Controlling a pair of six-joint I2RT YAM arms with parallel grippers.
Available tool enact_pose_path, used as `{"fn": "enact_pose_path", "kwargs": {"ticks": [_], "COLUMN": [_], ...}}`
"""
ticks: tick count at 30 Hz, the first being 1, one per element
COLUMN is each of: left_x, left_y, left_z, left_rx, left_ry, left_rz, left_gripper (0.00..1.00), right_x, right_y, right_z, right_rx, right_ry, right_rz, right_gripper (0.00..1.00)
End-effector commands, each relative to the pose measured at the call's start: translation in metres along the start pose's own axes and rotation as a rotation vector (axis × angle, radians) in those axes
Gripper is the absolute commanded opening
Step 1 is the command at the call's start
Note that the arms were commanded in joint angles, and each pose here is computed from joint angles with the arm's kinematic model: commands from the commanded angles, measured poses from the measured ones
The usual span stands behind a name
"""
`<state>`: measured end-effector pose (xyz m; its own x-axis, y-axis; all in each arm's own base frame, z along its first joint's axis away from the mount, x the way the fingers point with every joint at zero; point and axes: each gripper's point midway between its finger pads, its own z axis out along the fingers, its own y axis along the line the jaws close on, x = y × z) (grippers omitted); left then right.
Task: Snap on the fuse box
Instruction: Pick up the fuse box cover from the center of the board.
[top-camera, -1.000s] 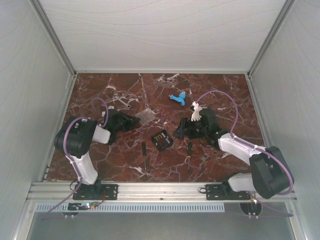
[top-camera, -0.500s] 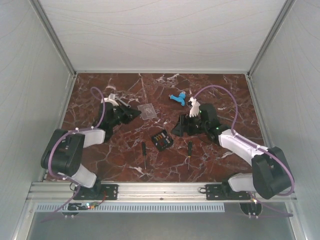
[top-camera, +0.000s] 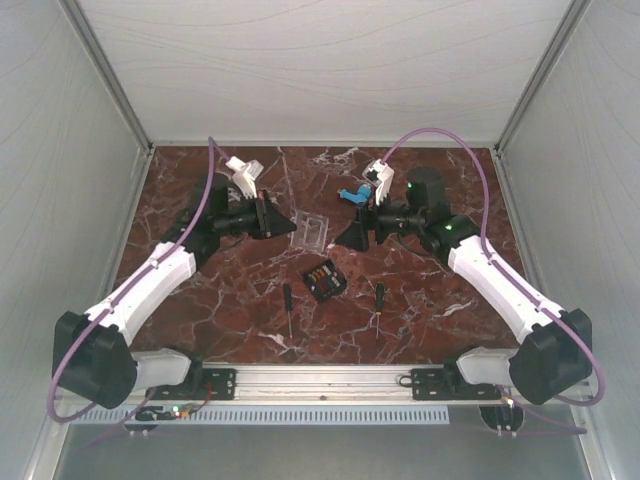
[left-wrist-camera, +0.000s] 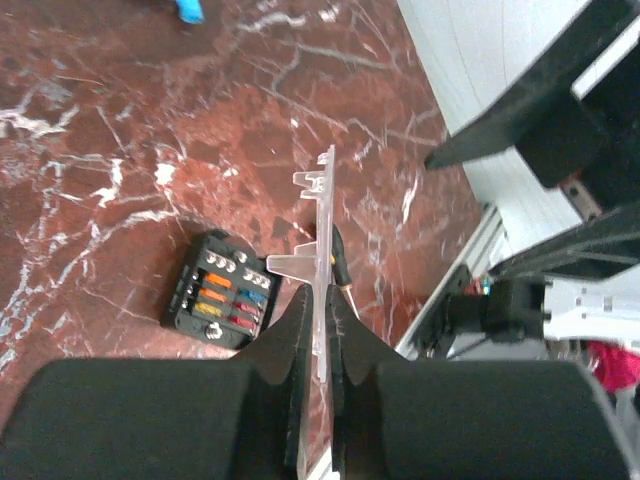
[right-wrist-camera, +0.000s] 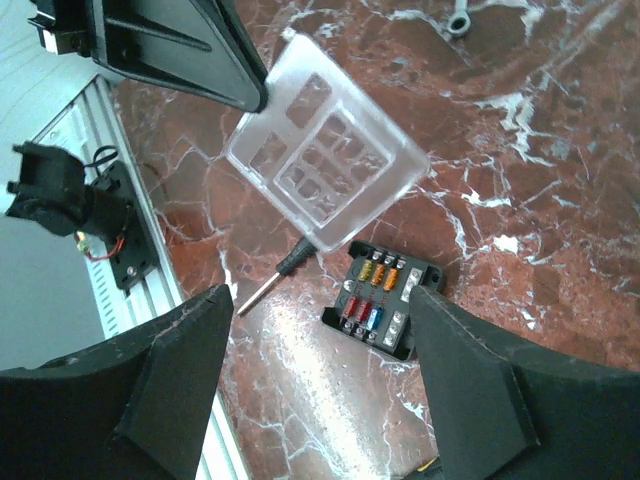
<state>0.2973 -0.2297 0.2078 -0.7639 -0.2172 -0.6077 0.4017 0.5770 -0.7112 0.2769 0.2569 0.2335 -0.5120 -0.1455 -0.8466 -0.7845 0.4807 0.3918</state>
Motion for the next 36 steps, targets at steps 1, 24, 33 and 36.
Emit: {"fn": "enact_pose_path", "kwargs": {"ticks": [1, 24, 33, 36], "left_x": [0.028, 0.075, 0.07, 0.068], "left_y": [-0.025, -0.11, -0.102, -0.096], "left_z": [-0.023, -0.046, -0.042, -0.038], "left_rx": [0.04, 0.397, 0.352, 0.316], "left_ry": [0.177, 0.308, 0.26, 0.251], "left_rz": [0.158, 0.444, 0.468, 0.457], "left_gripper": [0.0, 0.0, 0.0, 0.0], "right_x": [-0.011, 0.026, 0.045, 0.043], "right_y": [0.03, 0.084, 0.092, 0.093], "right_z": [-0.019, 0.005, 0.0, -0.004], "right_rx": [-0.114, -0.451, -0.536, -0.556], "right_ry": [0.01, 0.162, 0.21, 0.193], "right_rz": [-0.132, -0.193, -0.142, -0.13], "right_gripper": [0.69, 0.46, 0.2, 0.04]}}
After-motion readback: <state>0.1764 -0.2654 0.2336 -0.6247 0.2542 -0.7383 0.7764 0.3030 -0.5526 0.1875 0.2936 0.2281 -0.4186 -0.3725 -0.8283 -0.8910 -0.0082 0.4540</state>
